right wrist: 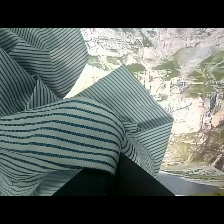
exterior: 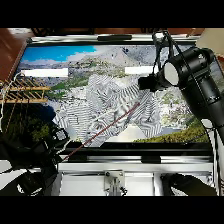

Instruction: Fold the shirts.

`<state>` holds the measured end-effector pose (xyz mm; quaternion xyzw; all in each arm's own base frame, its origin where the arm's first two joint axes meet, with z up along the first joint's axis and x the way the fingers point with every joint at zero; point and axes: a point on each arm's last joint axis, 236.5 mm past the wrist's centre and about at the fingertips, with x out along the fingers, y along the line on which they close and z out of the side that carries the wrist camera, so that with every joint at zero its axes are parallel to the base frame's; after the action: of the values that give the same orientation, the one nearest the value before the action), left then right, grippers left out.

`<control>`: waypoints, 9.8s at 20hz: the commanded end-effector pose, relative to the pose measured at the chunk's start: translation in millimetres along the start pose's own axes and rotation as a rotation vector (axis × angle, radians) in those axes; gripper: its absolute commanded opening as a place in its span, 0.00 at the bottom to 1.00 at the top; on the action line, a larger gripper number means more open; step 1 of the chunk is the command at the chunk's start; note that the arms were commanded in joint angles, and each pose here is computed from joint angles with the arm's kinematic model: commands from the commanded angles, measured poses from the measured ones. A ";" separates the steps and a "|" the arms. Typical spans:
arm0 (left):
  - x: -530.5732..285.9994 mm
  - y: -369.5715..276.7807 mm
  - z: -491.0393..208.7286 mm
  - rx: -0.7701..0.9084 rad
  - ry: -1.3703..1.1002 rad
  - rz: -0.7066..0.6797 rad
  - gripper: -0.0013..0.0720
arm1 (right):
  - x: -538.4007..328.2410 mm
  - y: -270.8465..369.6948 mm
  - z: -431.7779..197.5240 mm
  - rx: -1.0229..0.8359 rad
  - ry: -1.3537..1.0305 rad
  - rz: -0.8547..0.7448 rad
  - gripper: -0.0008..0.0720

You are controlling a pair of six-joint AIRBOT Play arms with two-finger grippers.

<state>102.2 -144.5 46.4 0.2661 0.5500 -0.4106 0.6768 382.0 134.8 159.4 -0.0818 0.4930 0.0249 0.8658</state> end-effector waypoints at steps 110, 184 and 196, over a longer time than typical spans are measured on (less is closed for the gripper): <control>-67.0 137.2 75.5 -0.031 -0.034 0.428 0.86 | -34.5 27.3 -81.4 -1.039 0.142 0.534 0.13; -145.7 259.5 178.7 -1.118 -1.222 -0.511 0.09 | -63.2 2.7 26.0 -0.753 -0.301 0.215 0.13; -131.1 272.7 159.0 -1.135 -1.172 -0.427 0.09 | -68.8 -41.8 61.2 -0.841 -0.386 -0.043 0.12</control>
<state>405.5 -98.2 168.8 -0.4339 0.2953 -0.2551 0.8121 395.1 118.1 251.8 -0.3850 0.2766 0.2368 0.8481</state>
